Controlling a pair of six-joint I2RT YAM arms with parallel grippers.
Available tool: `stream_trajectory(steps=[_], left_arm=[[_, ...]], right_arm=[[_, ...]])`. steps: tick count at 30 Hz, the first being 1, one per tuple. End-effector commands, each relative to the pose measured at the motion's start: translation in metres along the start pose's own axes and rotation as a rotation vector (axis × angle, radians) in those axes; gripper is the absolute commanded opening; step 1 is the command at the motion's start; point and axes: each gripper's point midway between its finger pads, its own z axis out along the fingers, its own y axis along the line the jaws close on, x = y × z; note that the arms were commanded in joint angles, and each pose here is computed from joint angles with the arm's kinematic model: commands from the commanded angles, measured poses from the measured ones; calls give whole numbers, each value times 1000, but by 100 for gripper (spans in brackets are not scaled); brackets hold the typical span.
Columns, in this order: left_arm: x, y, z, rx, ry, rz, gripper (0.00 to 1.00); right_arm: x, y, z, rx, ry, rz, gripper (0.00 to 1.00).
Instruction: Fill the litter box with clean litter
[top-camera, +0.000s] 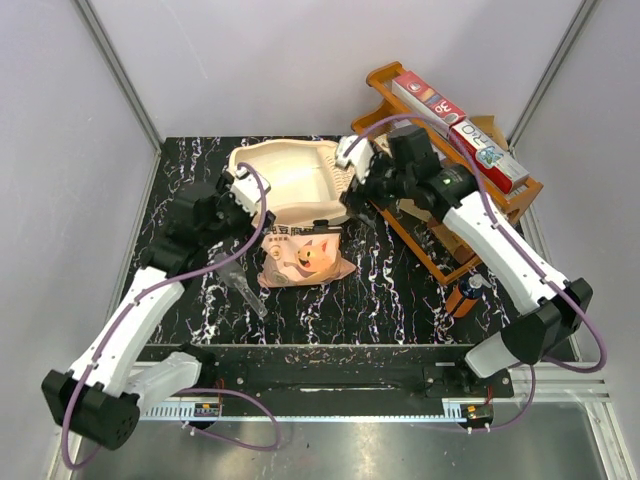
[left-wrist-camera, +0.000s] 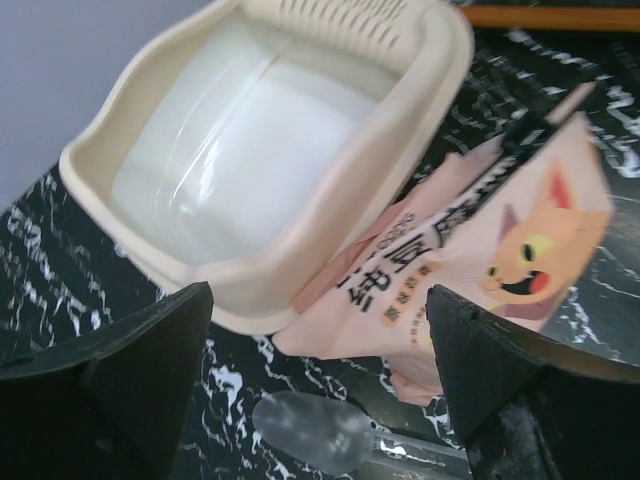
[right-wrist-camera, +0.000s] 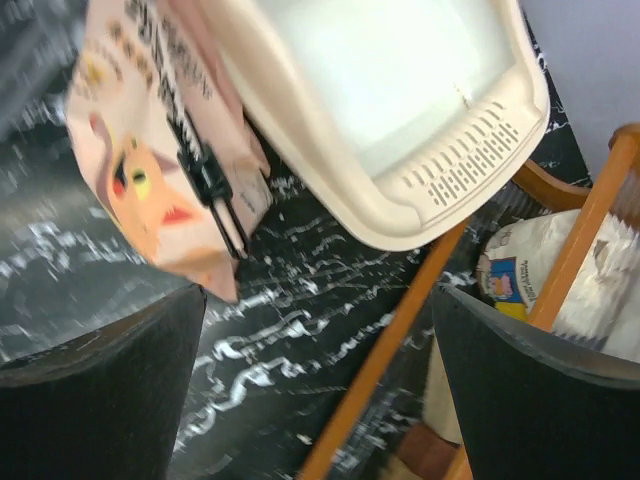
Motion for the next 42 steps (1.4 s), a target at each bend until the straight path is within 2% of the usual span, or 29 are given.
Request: stream_trajectory(steps=[1,3,9,18,22,32,36,42], left_arm=[[-17,-29,-11,162,-106,64,93],[-17,-30,-12,162,-109,41,93],[-20,-37,-22,190,-106,-45,92],[-11,-39,-28,200,-66,-85,91],[-12,-30,-31,170,-57,-78,91],[-9,-26,-34,159,-40,-78,91],[-6,-23,-35,149,-35,-78,91],[-1,-24,-34,151,-24,-84,91]], right_arm=[[-59,11,-35,-108,-303,282,100],[-60,45,-36,-291,-346,226,100],[-41,68,-2,-468,-325,213,97],[-38,48,46,-390,-283,98,96],[-37,43,63,-376,-267,65,92],[-24,46,95,-361,-213,-11,76],[-26,44,98,-356,-225,-19,61],[-24,42,104,-334,-211,-58,58]])
